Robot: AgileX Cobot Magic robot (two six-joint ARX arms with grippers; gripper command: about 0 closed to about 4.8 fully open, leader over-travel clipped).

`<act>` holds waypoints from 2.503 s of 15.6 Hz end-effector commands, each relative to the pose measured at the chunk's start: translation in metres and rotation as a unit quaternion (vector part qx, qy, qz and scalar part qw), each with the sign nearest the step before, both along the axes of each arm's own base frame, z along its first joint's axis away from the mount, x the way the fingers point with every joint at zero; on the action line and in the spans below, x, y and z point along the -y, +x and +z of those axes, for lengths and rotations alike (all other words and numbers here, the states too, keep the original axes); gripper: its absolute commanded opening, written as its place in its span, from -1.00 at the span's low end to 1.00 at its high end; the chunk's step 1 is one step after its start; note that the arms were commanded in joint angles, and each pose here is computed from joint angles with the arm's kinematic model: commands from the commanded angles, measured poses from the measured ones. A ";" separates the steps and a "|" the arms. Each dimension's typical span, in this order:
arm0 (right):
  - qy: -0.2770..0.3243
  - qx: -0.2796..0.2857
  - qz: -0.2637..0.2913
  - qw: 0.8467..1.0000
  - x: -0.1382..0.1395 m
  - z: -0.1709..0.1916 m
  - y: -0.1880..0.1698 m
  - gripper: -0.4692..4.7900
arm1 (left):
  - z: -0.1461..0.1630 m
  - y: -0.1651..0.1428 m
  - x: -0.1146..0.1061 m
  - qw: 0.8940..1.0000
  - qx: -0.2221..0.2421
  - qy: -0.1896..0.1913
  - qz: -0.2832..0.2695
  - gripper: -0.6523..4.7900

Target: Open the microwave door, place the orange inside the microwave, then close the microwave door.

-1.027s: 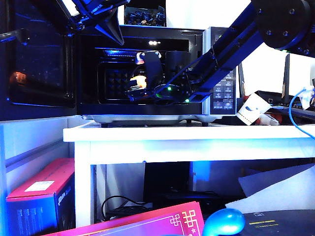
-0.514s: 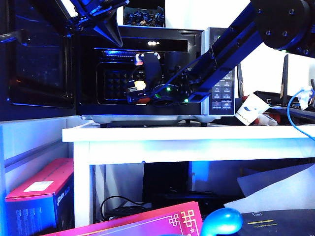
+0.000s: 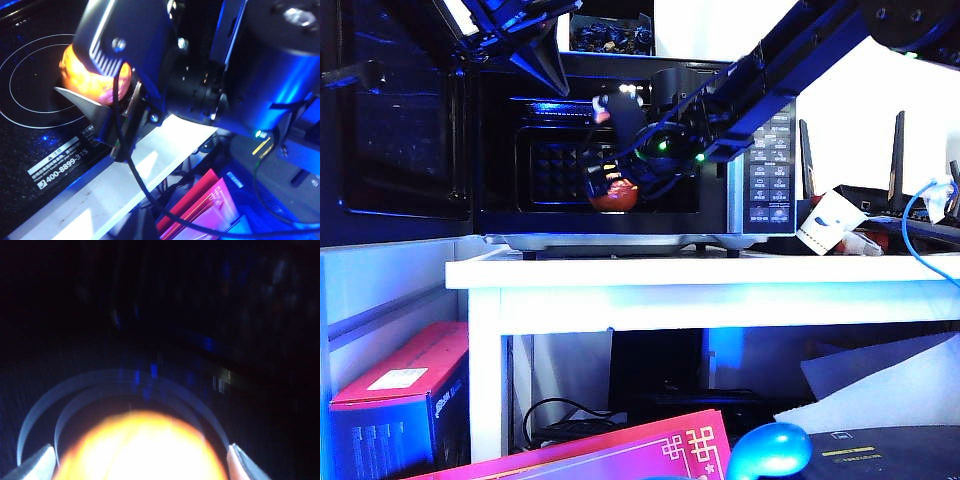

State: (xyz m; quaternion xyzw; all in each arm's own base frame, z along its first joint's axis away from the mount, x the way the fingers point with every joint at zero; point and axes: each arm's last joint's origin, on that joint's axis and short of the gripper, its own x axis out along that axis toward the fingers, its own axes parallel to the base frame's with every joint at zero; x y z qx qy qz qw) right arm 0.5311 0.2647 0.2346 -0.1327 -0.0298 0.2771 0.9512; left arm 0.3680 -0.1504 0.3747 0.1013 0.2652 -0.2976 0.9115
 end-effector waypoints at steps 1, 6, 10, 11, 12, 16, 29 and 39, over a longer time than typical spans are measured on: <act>-0.016 -0.025 -0.001 1.000 -0.001 0.013 -0.007 1.00 | 0.003 0.000 -0.001 1.000 0.007 -0.004 0.003 -0.78; -0.067 -0.074 -0.008 0.995 -0.002 0.017 -0.016 1.00 | 0.003 -0.001 -0.001 1.000 0.006 -0.004 0.003 -0.78; -0.111 -0.089 -0.028 0.989 0.003 0.027 -0.022 1.00 | 0.003 0.000 -0.001 1.000 0.006 -0.007 0.005 -0.78; -0.115 -0.093 -0.028 0.989 0.004 0.030 -0.024 1.00 | 0.003 0.000 0.000 1.000 0.006 -0.008 0.005 -0.78; -0.119 -0.100 -0.027 0.987 0.005 0.033 -0.026 1.00 | 0.003 0.000 -0.001 1.000 0.006 -0.008 0.005 -0.78; -0.156 -0.153 -0.033 0.975 0.012 0.042 -0.038 1.00 | 0.004 0.000 0.000 1.000 0.009 -0.009 0.004 -0.78; -0.198 -0.215 -0.025 0.956 0.031 0.134 -0.113 1.00 | 0.049 -0.022 -0.008 0.993 0.092 -0.075 0.005 -0.78; -0.100 -0.064 -0.044 0.992 0.068 0.251 -0.182 -0.84 | 0.117 -0.152 -0.073 0.970 0.126 0.044 0.202 -0.78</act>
